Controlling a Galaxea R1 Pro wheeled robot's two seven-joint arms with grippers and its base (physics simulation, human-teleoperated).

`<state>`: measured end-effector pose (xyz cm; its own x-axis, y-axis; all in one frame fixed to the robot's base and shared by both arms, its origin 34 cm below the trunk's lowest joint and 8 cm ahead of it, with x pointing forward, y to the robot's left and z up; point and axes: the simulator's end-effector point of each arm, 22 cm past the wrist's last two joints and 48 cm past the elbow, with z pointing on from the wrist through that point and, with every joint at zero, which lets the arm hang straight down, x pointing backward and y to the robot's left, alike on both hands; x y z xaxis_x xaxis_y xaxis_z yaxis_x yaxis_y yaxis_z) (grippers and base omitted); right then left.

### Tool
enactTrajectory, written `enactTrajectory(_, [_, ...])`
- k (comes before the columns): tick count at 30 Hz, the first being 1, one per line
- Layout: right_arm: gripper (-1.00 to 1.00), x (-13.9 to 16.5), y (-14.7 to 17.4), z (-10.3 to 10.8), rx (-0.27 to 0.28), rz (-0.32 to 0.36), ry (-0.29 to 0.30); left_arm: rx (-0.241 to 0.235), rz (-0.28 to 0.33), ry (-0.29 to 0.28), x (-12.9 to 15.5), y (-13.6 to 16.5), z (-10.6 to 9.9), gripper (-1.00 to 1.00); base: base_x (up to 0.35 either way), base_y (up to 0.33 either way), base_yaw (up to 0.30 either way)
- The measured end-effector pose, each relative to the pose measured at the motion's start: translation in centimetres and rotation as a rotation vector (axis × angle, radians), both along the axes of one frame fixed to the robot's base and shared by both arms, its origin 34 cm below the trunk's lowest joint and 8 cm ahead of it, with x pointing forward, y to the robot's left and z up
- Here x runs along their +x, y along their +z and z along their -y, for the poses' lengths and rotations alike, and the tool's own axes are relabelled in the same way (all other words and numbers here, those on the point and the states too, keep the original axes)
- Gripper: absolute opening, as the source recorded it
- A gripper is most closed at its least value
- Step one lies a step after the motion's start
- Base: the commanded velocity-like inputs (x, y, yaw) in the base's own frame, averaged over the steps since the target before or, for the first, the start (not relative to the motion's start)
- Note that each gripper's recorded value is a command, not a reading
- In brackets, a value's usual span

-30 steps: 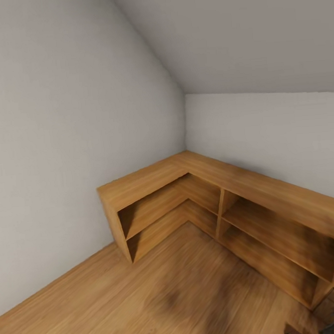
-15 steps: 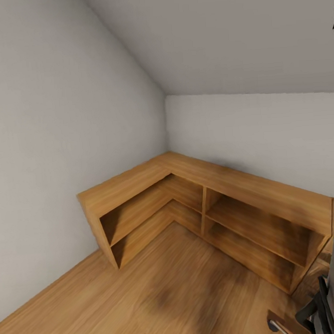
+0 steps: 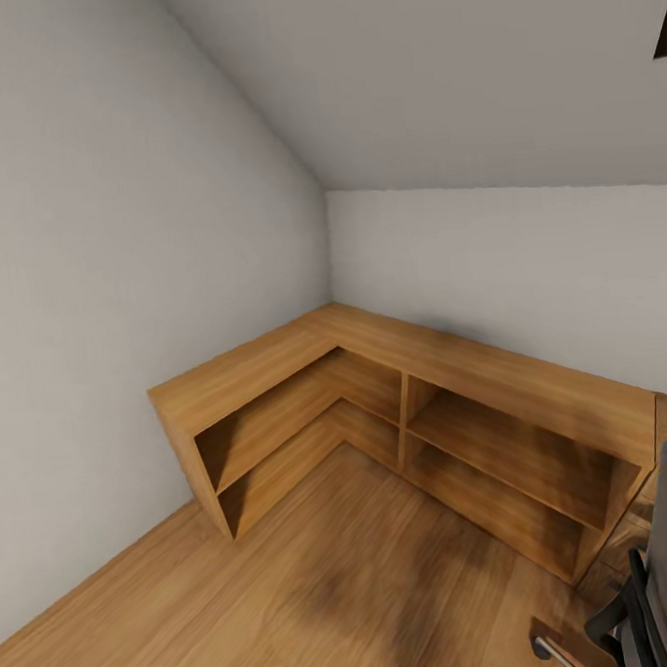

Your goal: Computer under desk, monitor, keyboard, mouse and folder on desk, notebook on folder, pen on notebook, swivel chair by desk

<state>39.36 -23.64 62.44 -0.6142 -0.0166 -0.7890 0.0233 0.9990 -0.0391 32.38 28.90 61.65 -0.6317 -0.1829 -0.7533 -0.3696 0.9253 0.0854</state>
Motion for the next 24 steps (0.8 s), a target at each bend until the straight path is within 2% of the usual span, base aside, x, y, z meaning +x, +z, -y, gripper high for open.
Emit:
enactTrajectory(14, [1.00,-0.06,-0.02,-0.04,0.001,-0.001,0.001,-0.007,0.002,0.004,0.00,0.01,0.53,1.00,0.011,0.009,0.000])
enactTrajectory(24, [1.00,-0.03,0.01,-0.03,0.001,0.000,0.001,0.006,0.001,0.007,-0.07,0.06,-0.32,1.00,0.205,0.158,0.000])
